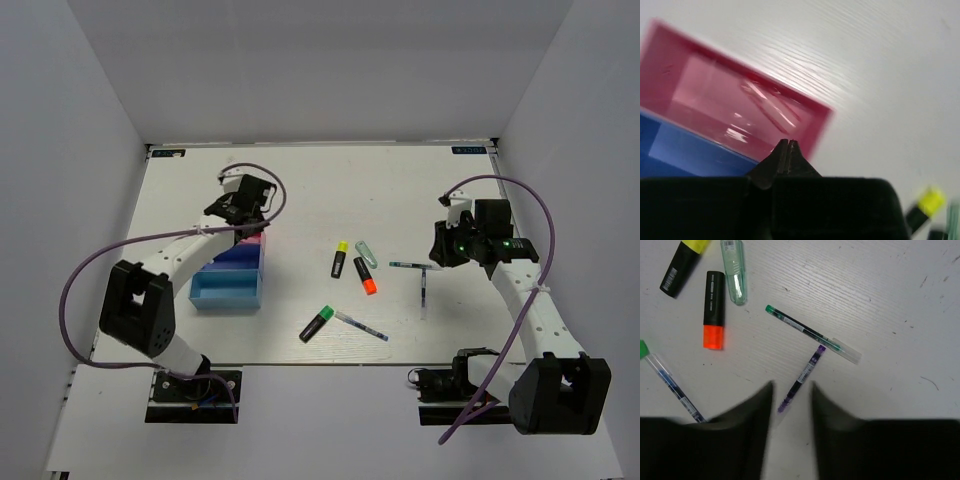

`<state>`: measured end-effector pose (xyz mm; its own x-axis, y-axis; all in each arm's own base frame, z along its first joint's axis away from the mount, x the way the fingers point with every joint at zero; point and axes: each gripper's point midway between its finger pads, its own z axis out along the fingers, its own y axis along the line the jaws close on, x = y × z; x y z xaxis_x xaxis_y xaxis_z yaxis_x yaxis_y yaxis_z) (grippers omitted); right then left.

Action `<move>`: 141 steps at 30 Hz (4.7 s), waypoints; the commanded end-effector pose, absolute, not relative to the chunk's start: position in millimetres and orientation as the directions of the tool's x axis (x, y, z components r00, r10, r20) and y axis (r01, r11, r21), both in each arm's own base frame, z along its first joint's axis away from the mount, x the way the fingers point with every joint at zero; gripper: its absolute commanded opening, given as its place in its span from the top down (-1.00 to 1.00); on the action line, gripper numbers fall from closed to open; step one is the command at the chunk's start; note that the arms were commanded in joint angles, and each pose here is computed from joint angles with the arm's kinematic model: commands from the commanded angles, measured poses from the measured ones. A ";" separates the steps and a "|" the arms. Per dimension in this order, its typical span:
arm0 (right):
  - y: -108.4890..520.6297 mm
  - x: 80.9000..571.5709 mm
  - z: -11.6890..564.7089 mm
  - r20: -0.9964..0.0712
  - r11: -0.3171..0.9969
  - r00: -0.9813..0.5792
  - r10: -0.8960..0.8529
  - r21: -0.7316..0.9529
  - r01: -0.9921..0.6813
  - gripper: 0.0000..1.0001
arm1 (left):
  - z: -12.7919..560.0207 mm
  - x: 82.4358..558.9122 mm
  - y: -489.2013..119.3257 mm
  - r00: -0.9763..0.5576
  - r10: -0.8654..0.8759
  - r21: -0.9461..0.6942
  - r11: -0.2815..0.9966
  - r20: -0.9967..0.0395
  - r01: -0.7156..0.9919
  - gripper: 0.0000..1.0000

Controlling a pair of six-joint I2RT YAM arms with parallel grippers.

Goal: Sort the stationery into containers
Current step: Place the stationery into the container, then grab a piece of stationery with the left arm

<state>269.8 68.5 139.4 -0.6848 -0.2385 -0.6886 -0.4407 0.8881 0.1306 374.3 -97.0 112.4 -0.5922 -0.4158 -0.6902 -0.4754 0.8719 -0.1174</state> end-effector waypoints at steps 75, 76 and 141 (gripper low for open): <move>78.2 275.1 148.0 -0.688 0.885 -0.685 -0.242 0.133 -0.446 -0.04 | 53.8 357.9 -418.6 -0.843 -0.200 -0.237 0.967 -0.500 -0.089 -0.15; 78.9 274.8 149.3 -0.691 0.883 -0.681 -0.242 0.133 -0.449 -0.04 | 43.7 355.7 -414.0 -0.854 -0.190 -0.210 0.973 -0.484 -0.098 -0.15; 85.4 264.3 164.1 -0.729 0.849 -0.662 -0.173 0.230 -0.476 1.00 | 128.9 311.8 -247.6 -0.857 -0.152 -0.196 0.979 -0.492 -0.061 1.00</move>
<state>267.3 80.7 167.2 -0.6606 -0.1671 -0.7319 -0.4517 0.8672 0.2097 287.5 -286.5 88.5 -0.9093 0.0442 -0.4139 0.0899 0.9917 -0.0916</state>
